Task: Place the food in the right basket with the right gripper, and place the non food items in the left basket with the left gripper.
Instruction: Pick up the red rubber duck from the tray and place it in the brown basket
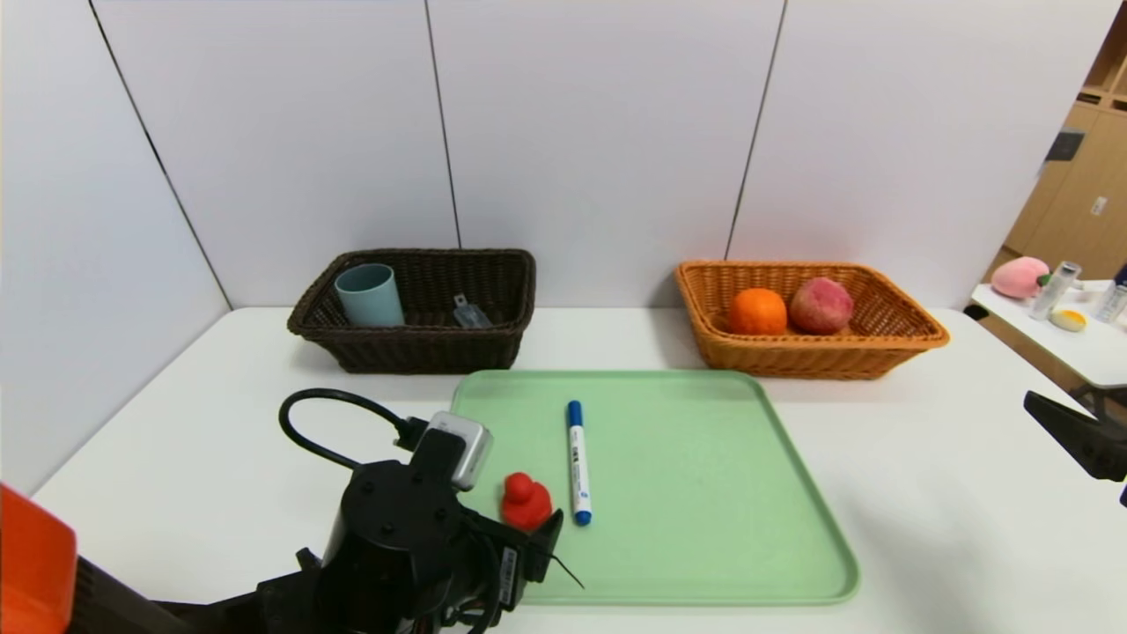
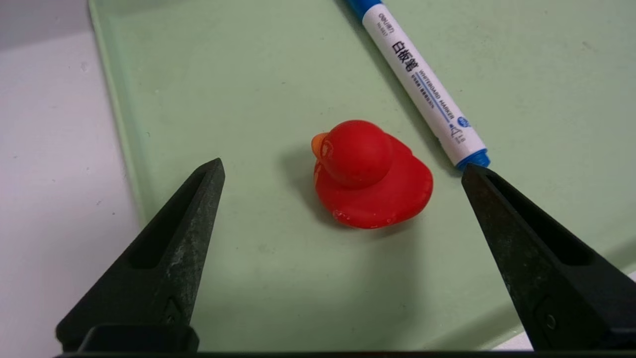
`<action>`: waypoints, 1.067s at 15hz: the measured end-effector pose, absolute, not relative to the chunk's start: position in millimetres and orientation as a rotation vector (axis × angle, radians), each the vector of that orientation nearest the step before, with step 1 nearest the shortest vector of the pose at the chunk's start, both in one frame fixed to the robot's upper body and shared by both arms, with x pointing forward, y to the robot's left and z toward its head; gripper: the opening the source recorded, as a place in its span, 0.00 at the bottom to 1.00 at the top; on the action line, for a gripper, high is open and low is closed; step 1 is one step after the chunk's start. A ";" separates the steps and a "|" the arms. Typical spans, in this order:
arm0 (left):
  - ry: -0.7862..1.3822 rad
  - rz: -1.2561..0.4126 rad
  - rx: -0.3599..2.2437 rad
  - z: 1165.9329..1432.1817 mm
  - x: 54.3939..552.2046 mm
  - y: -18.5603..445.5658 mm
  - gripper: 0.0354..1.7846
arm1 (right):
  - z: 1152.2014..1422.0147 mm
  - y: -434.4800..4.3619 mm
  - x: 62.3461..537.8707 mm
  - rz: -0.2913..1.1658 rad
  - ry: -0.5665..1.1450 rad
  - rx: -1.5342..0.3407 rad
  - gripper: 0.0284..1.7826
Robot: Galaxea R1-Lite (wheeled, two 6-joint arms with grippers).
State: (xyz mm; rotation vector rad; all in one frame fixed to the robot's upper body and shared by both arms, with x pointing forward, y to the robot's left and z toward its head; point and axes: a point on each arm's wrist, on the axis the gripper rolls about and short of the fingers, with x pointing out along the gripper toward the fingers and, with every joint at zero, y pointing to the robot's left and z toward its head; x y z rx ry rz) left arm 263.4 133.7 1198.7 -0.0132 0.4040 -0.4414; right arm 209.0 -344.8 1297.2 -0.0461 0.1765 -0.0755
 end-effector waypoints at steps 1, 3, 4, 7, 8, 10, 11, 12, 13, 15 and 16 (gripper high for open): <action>0.400 -0.439 -0.016 1194.7 264.7 132.2 0.94 | 1297.2 -344.8 209.0 -0.075 0.176 -0.046 0.95; 0.397 -0.420 -0.012 1185.8 266.4 131.0 0.94 | 1297.2 -344.7 209.0 -0.070 0.176 -0.046 0.95; 0.401 -0.417 -0.008 1182.1 266.8 130.8 0.94 | 1297.3 -344.6 209.1 -0.064 0.176 -0.046 0.95; 0.395 -0.415 -0.009 1176.1 268.4 128.8 0.94 | 1297.3 -344.5 209.1 -0.062 0.176 -0.045 0.95; 0.397 -0.414 -0.006 1174.6 268.6 128.6 0.94 | 1297.2 -344.5 209.0 -0.062 0.176 -0.045 0.95; 0.399 -0.412 -0.003 1172.7 269.1 128.1 0.94 | 1297.0 -344.5 208.9 -0.062 0.177 -0.045 0.95; 0.400 -0.412 -0.002 1172.3 269.3 127.8 0.94 | 1296.8 -344.5 208.9 -0.062 0.178 -0.045 0.95; 0.401 -0.411 -0.002 1171.9 269.5 127.5 0.94 | 1296.8 -344.5 208.9 -0.062 0.178 -0.044 0.95; 0.399 -0.412 -0.003 1171.9 269.8 127.4 0.94 | 1296.6 -344.5 208.8 -0.062 0.178 -0.044 0.95; 0.391 -0.414 -0.010 1172.4 270.1 126.9 0.94 | 1296.8 -344.5 208.3 -0.062 0.177 -0.044 0.95; 0.388 -0.414 -0.013 1172.4 270.5 126.9 0.86 | 1296.8 -344.5 208.1 -0.062 0.176 -0.044 0.95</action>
